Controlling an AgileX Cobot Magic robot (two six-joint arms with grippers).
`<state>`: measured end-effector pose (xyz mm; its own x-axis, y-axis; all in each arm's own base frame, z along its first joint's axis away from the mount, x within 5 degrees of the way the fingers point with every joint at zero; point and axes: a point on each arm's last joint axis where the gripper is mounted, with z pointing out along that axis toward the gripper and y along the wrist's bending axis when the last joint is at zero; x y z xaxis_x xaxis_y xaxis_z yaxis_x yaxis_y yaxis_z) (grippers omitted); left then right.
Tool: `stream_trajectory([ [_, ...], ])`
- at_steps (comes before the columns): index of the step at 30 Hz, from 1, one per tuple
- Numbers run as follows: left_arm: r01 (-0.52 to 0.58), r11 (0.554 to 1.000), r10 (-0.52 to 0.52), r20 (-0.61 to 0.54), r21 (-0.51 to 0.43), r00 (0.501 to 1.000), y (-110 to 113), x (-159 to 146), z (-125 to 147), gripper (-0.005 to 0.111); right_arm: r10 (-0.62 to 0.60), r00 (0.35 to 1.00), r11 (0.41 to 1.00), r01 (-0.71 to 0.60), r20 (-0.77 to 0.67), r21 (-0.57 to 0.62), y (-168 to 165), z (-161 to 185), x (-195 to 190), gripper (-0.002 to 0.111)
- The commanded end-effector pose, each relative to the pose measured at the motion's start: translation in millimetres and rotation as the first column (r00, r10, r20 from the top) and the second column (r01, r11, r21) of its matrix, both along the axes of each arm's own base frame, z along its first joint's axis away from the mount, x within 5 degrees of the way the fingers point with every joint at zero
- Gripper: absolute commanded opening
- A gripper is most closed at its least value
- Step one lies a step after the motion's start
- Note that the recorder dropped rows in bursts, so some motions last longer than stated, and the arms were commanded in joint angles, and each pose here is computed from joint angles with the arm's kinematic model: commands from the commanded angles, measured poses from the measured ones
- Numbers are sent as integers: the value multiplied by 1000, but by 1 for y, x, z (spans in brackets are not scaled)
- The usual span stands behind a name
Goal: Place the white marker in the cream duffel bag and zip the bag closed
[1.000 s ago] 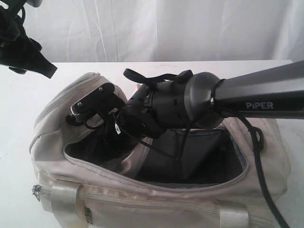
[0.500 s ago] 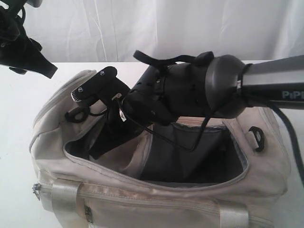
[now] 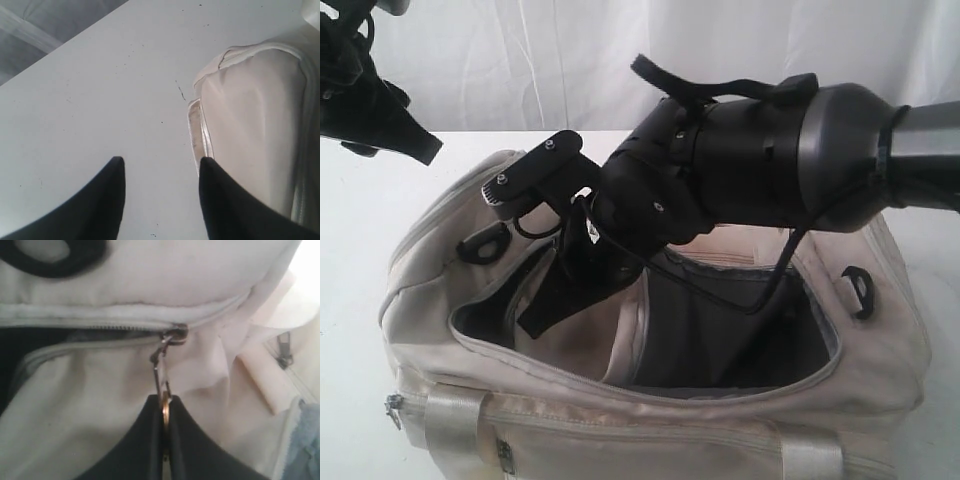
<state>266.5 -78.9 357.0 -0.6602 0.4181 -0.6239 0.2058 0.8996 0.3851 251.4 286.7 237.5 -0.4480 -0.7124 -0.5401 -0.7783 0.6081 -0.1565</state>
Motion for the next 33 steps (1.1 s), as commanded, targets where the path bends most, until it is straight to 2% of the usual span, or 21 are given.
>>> stream_trajectory([
  [1, -2, 1000, 2, 16, -7, 1000, 2, -2, 5, 51, 69, 994, 996, -63, -88, 65, 5, 3, -10, 0],
  [5, -2, 1000, 2, 16, -7, 1000, 2, -2, 5, 51, 79, 990, 995, -70, -119, 77, 4, 7, -15, 0],
  [12, 9, 1000, -9, 20, -10, 1000, 0, -1, 2, 51, 87, 993, 991, -78, -80, 108, -2, 25, -19, 0],
  [19, 54, 995, -61, -77, -87, 995, -8, -7, -22, 51, 93, 994, 991, -86, -65, 100, -5, 31, -20, 0],
  [31, 89, 986, -94, -32, -139, 995, -14, -4, -21, 51, 104, 993, 991, -99, -58, 93, -5, 31, -20, 0],
  [33, 88, 987, -94, -42, -135, 995, -14, -2, -24, 54, 104, 993, 991, -99, -58, 93, -5, 31, -20, 0],
])
